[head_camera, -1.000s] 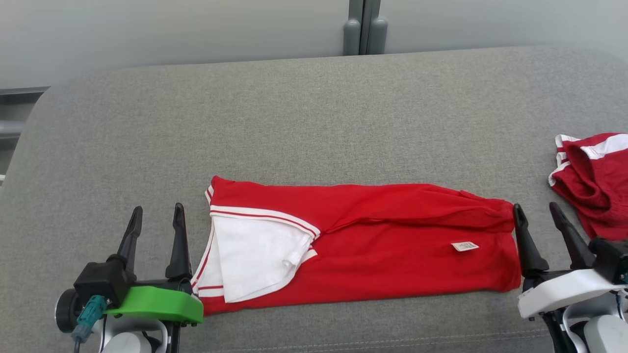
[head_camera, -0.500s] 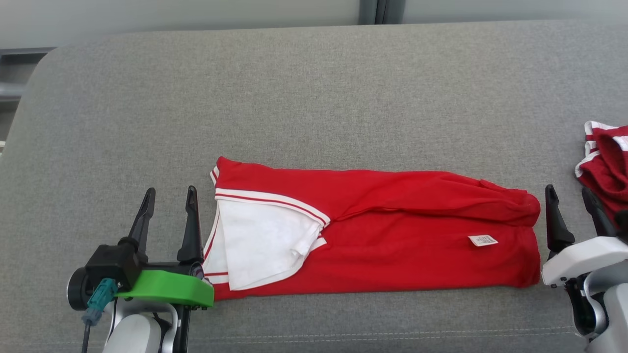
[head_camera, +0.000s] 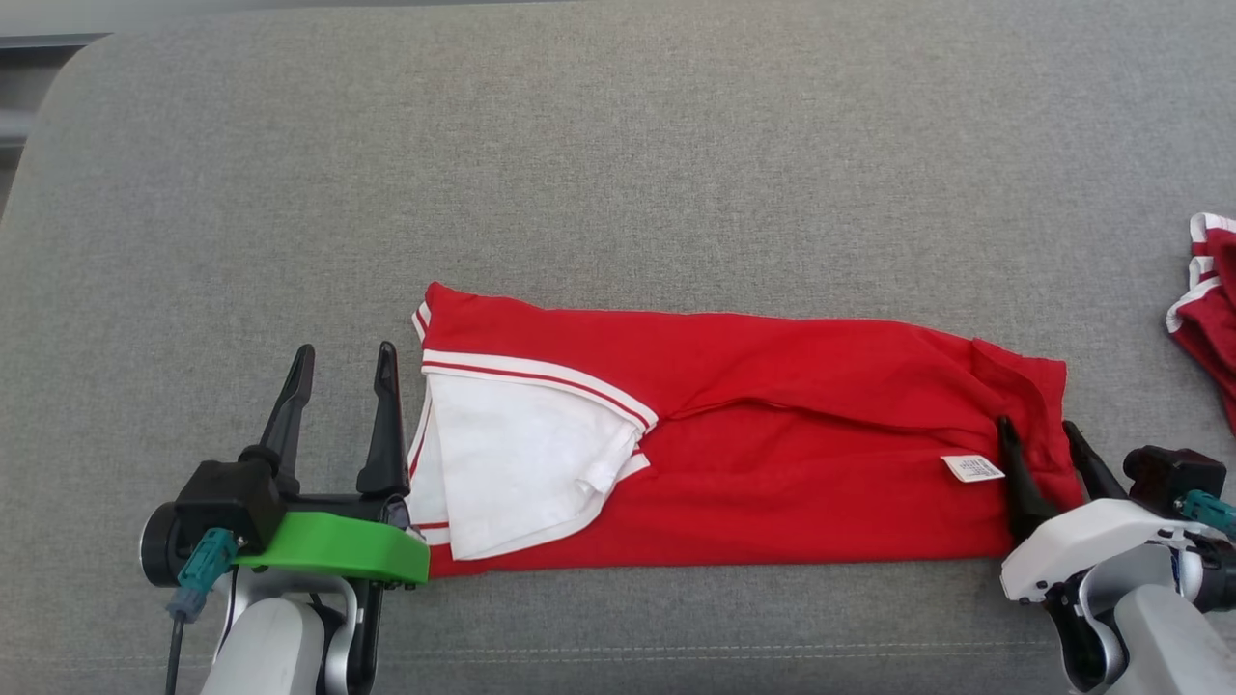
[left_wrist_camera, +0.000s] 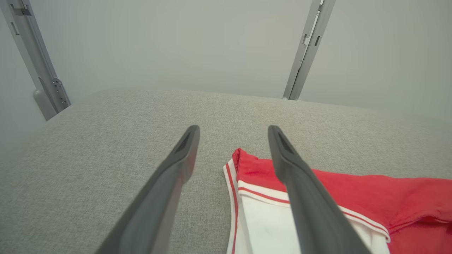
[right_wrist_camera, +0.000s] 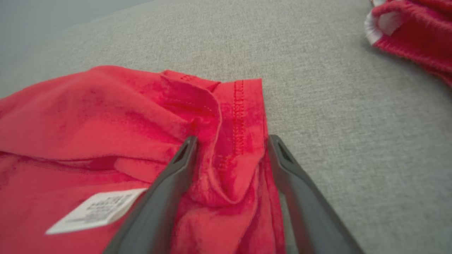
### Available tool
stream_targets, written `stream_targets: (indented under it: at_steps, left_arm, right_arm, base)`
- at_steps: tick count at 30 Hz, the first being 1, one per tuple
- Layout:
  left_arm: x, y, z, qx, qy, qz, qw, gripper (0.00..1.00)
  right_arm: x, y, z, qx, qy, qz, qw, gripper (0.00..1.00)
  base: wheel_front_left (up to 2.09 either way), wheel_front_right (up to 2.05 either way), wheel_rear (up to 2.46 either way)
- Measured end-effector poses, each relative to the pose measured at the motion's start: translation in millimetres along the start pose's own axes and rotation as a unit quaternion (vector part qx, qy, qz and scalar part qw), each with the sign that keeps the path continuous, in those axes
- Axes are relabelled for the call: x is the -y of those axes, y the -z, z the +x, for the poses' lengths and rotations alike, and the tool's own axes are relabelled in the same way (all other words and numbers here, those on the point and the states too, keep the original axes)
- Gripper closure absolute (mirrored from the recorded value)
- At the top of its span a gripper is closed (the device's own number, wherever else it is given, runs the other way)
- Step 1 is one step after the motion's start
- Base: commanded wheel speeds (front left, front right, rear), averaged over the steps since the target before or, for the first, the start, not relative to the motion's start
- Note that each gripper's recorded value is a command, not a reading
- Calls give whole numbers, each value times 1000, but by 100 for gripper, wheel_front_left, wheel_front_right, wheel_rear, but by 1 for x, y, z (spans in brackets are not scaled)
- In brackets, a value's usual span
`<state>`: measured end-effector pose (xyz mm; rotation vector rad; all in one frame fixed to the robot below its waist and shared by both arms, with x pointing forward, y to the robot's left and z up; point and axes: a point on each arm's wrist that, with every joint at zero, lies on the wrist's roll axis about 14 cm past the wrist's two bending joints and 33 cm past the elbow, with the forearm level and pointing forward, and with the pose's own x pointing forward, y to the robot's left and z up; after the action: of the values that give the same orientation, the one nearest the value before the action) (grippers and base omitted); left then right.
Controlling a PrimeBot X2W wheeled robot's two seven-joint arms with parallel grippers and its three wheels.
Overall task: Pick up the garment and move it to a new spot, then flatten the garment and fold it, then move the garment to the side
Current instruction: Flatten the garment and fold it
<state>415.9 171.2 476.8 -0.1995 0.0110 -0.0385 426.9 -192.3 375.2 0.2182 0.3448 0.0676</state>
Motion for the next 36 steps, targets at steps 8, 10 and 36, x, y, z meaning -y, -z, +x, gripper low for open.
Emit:
stream_targets:
  at_steps: [8,10,36]
  left_arm:
    - [2,2,5,-1,7,1,1000,0]
    - [4,4,7,-2,9,1,1000,0]
    - [3,-3,10,10,6,5,1000,0]
  right_arm:
    - [-6,11,-6,-5,1,37,999,0]
    - [-3,14,-7,-8,6,43,999,65]
    - [37,-94,-10,153,42,23,987,100]
  base:
    - [0,0,0]
    - [0,0,0]
    - [0,0,0]
